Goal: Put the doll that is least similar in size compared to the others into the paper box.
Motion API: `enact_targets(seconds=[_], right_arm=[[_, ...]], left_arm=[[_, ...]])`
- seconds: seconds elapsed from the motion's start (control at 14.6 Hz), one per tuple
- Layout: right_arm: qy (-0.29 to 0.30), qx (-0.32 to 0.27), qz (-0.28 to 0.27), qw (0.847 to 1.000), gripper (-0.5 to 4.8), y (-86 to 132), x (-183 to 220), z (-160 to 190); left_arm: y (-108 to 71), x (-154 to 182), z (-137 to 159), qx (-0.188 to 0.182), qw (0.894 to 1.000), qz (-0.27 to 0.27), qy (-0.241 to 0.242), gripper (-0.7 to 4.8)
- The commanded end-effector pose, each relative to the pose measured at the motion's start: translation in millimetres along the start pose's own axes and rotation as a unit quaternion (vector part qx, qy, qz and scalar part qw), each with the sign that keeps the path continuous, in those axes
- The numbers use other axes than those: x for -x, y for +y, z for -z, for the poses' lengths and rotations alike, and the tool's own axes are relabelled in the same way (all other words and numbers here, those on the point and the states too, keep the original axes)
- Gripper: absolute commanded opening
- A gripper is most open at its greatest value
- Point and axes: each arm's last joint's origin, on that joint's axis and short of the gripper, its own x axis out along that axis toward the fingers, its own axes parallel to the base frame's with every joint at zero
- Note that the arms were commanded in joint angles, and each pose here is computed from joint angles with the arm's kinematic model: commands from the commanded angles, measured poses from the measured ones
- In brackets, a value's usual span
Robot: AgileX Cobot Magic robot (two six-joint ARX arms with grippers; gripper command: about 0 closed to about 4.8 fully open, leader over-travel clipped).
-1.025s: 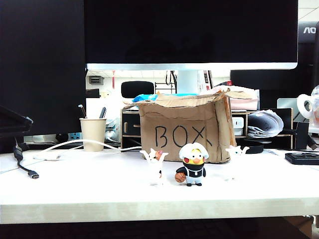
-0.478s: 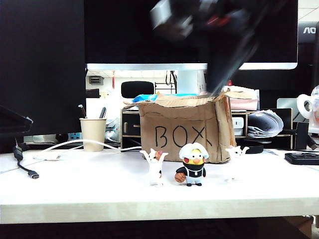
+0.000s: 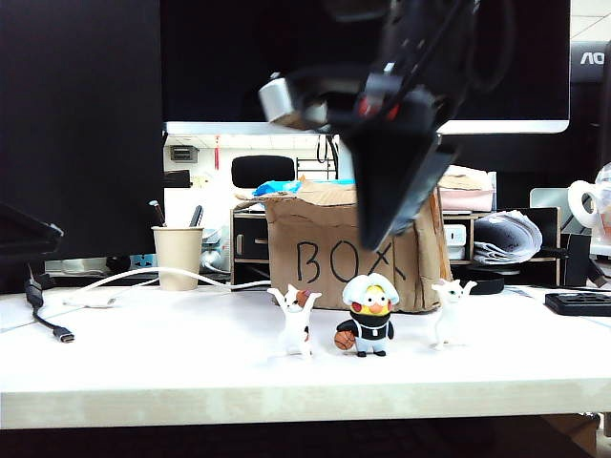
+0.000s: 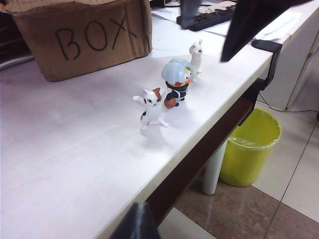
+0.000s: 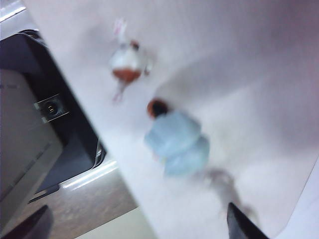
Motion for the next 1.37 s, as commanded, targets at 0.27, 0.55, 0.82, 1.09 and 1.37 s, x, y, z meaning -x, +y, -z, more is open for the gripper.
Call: enact_targets(seconds=[0.27,0.55,0.82,1.09,1.37], right_arm=[[0.001,0.02,0.016,1.0,4.79,-8,-27,-11],[0.022,0.018,0.002,1.0,4.79,-11,-53,-15],[0.024,-0.005,0.003,1.0,4.79,-16,-62,-15],[0.021,-0.015,0.008,1.0,4.79,-23,-63,-12],[0.024,-0.021,0.006,0.999,4.79,-27,-66,-10]], left_arm=[[0.1,0,-1,-0.002,1.0,0.0,-0.006,-0.05],[0.1,0,-1,-0.002,1.0,0.0,-0.006,-0.05],[0.1,0,-1,-0.002,1.0,0.0,-0.006,-0.05],[0.1,0,-1,-0.002,1.0,0.0,-0.006,-0.05],[0.1,0,-1,-0.002,1.0,0.0,-0.006,-0.05]])
